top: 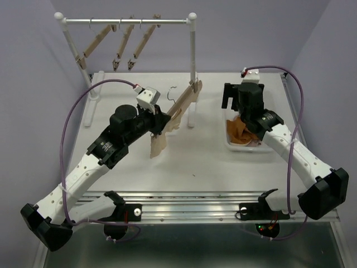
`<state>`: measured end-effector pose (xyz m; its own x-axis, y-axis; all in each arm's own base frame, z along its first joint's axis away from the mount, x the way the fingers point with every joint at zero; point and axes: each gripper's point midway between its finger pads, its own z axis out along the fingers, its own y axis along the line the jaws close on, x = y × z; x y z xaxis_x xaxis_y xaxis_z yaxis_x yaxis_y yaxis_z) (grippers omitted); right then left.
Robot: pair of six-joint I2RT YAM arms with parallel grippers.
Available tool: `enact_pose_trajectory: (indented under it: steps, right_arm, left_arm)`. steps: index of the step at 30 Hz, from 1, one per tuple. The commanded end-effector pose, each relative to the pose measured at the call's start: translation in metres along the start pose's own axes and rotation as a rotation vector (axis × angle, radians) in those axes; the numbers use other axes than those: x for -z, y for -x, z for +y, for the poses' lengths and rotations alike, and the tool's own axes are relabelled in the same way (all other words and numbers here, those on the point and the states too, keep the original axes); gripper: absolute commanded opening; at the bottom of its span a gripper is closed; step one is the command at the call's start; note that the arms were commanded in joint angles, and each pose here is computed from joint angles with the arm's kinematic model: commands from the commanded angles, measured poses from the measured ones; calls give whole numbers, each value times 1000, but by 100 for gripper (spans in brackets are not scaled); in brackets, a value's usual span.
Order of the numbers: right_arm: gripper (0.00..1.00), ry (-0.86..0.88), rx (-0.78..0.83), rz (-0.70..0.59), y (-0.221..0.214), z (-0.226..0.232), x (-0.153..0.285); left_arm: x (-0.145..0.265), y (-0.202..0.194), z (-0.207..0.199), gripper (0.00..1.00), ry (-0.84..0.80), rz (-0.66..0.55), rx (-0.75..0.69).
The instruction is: Remove the underwear clipped to the hanger
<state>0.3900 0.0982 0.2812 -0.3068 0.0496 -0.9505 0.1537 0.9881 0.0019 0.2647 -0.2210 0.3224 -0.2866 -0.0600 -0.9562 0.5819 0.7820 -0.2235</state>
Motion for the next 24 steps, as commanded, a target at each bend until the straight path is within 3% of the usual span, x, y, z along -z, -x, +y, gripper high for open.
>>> enact_pose_trajectory:
  steps: [1, 4, 6, 9, 10, 16, 24]
  right_arm:
    - [100, 497, 187, -120, 45, 68, 43]
    - [100, 839, 470, -162, 36, 100, 84]
    - [100, 944, 698, -219, 25, 104, 92]
    - [100, 1149, 924, -119, -17, 109, 103]
    - [100, 1207, 952, -38, -23, 103, 116]
    - [100, 1462, 1153, 131, -56, 93, 134]
    - [100, 1516, 1183, 29, -47, 97, 146]
  left_arm:
    - [8, -12, -38, 0, -216, 21, -107]
    - [19, -19, -32, 0, -198, 44, -155]
    - [25, -26, -30, 0, -203, 66, -183]
    - [33, -34, -29, 0, -218, 102, -235]
    - [35, -36, -31, 0, -236, 108, -245]
    - [41, -48, -32, 0, -278, 160, -332]
    - [44, -49, -32, 0, -311, 207, -426]
